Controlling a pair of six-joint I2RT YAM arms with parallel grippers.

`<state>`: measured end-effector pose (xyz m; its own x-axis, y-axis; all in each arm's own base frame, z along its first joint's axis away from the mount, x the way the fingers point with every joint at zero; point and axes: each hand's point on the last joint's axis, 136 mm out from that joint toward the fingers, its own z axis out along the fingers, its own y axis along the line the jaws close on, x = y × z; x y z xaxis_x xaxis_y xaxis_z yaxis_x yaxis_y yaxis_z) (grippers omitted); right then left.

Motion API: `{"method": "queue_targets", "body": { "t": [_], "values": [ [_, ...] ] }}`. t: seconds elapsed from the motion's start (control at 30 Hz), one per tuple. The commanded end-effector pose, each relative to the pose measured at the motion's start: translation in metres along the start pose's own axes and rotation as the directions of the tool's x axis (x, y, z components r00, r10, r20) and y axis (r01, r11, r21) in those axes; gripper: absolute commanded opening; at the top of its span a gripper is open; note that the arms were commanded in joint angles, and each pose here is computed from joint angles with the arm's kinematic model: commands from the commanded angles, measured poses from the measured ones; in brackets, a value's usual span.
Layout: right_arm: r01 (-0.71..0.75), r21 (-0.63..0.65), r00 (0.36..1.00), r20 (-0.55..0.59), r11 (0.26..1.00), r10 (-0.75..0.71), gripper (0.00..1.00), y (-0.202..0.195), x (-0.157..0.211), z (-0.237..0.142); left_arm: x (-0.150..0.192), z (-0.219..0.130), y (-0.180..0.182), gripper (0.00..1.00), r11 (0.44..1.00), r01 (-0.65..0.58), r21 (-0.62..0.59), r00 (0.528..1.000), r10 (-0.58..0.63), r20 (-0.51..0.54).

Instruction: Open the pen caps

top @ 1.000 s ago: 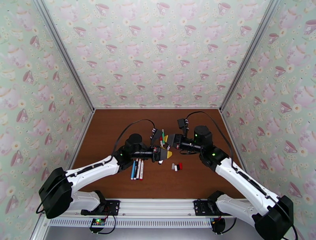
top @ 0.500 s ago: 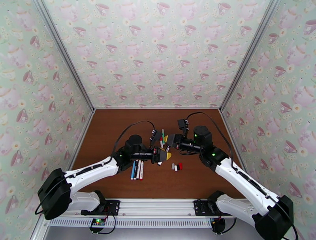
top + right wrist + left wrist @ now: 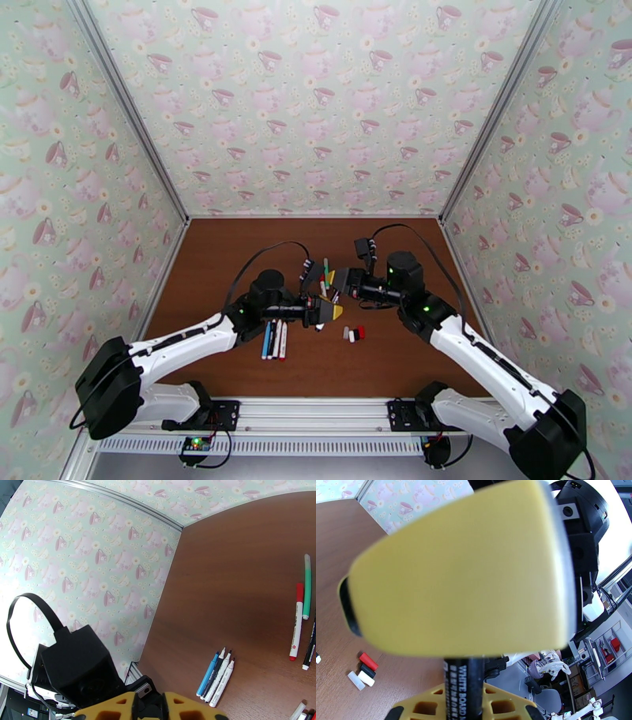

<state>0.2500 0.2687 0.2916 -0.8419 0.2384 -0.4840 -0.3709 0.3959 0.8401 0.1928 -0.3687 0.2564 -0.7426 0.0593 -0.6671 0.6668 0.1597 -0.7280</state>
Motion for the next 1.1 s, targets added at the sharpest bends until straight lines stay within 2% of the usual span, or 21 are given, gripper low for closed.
{"method": "queue_targets", "body": {
  "t": [0.0,0.2,0.33,0.53,0.7,0.77,0.83,0.93,1.07],
  "values": [
    [0.026,-0.056,1.000,-0.007,0.998,-0.026,0.19,0.015,-0.003,0.000,0.002,0.001,0.000,0.00,1.000,0.020,0.005,1.000,-0.020,-0.002],
    [0.031,-0.039,0.999,0.012,0.999,-0.030,0.12,0.014,-0.006,-0.002,0.003,0.000,0.004,0.00,1.000,0.020,-0.013,1.000,-0.020,-0.005],
    [0.014,0.018,0.999,0.035,1.000,-0.014,0.07,0.007,-0.010,-0.004,0.009,-0.002,0.018,0.00,0.995,0.001,-0.104,1.000,-0.003,-0.018],
    [-0.069,0.202,0.994,0.092,0.977,0.051,0.00,-0.021,-0.019,-0.013,0.017,-0.009,0.038,0.00,0.942,-0.107,-0.317,0.994,0.104,-0.024],
    [-0.114,0.331,0.985,0.161,0.937,0.063,0.00,-0.040,-0.028,-0.031,0.031,-0.008,0.046,0.00,0.917,-0.151,-0.369,0.988,0.127,-0.089],
    [-0.130,0.350,0.980,0.189,0.928,0.066,0.00,-0.043,-0.032,-0.037,0.039,-0.004,0.044,0.00,0.927,-0.150,-0.343,0.987,0.117,-0.114],
    [-0.134,0.334,0.976,0.209,0.933,0.066,0.00,-0.042,-0.037,-0.041,0.048,0.004,0.033,0.00,0.961,-0.117,-0.249,0.987,0.084,-0.138],
    [-0.102,0.211,0.977,0.205,0.972,0.058,0.00,-0.029,-0.043,-0.037,0.052,0.011,0.012,0.00,0.996,-0.046,-0.079,0.989,0.035,-0.142],
    [-0.039,0.023,0.979,0.203,0.999,0.033,0.00,-0.010,-0.052,-0.037,0.053,0.013,-0.011,0.00,0.996,0.002,0.086,0.986,0.012,-0.165]
  ]
}}
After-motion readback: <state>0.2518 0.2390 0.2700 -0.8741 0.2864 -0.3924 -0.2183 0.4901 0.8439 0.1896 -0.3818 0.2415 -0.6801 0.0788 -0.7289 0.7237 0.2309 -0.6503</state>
